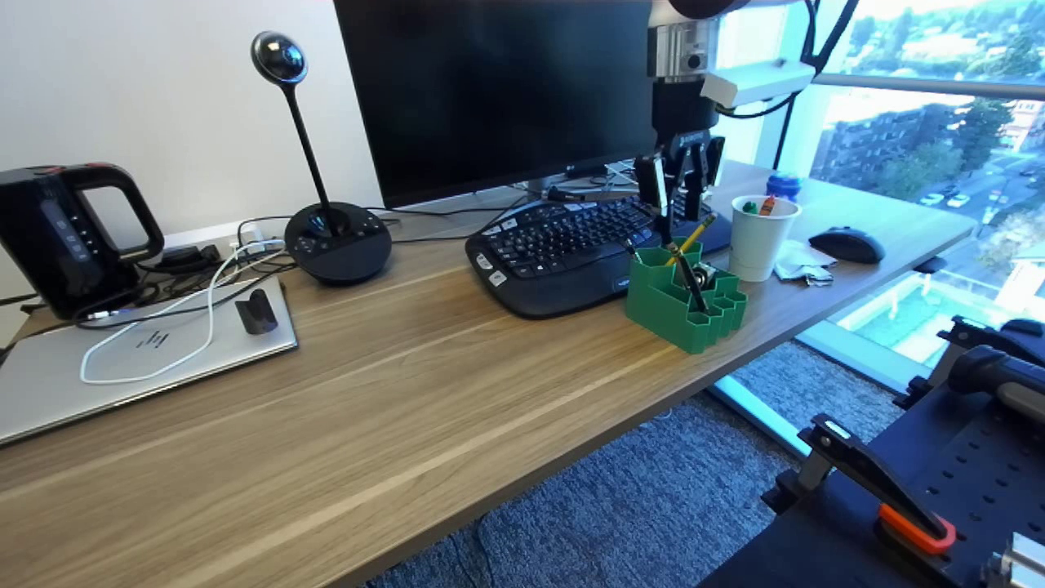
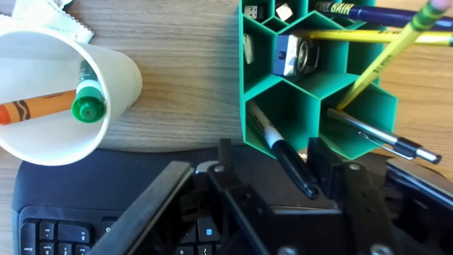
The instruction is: Move the black marker into the cup
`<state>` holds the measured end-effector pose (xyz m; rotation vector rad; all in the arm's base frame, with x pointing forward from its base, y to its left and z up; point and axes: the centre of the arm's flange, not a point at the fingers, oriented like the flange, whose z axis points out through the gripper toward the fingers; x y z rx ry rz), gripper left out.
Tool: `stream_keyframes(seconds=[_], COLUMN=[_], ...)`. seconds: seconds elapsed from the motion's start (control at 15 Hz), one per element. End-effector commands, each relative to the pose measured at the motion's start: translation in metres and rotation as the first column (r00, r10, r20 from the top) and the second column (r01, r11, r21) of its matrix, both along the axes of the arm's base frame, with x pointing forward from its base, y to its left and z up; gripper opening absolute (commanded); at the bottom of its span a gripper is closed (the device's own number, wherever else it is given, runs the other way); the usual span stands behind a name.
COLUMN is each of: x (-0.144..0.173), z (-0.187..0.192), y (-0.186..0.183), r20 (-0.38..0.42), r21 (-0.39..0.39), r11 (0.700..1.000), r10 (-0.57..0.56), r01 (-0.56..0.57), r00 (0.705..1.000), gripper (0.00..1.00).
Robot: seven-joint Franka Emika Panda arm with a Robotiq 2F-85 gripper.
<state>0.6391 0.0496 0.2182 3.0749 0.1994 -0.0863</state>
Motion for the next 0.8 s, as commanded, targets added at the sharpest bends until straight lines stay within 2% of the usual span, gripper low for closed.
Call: stream_keyframes(seconds=[0.0,0.2,0.27,0.4,0.47,0.73], x=[0.0017,0.0016,0.0015,0.0016,0.0016,0.0014], z=[0.0011,0.0004,0.0002,0.0004,0.0004,0.0014], y=[0.0007,0.0005,0.0005,0.0005,0.0004,0.0004], r20=[-0.009,-0.013,-0.013,-0.014,-0.014,-0.014], r21=[-0.020,-0.020,-0.020,-0.020,-0.019,-0.017], r11=[1.000,1.000,1.000,1.000,1.000,1.000], r10=[0.004,0.007,0.007,0.008,0.008,0.010], r01=[-0.004,-0.007,-0.007,-0.008,-0.008,-0.010], r00=[1.000,1.000,1.000,1.000,1.000,1.000], gripper=[0.45,0.18,0.04,0.00,0.04,0.04])
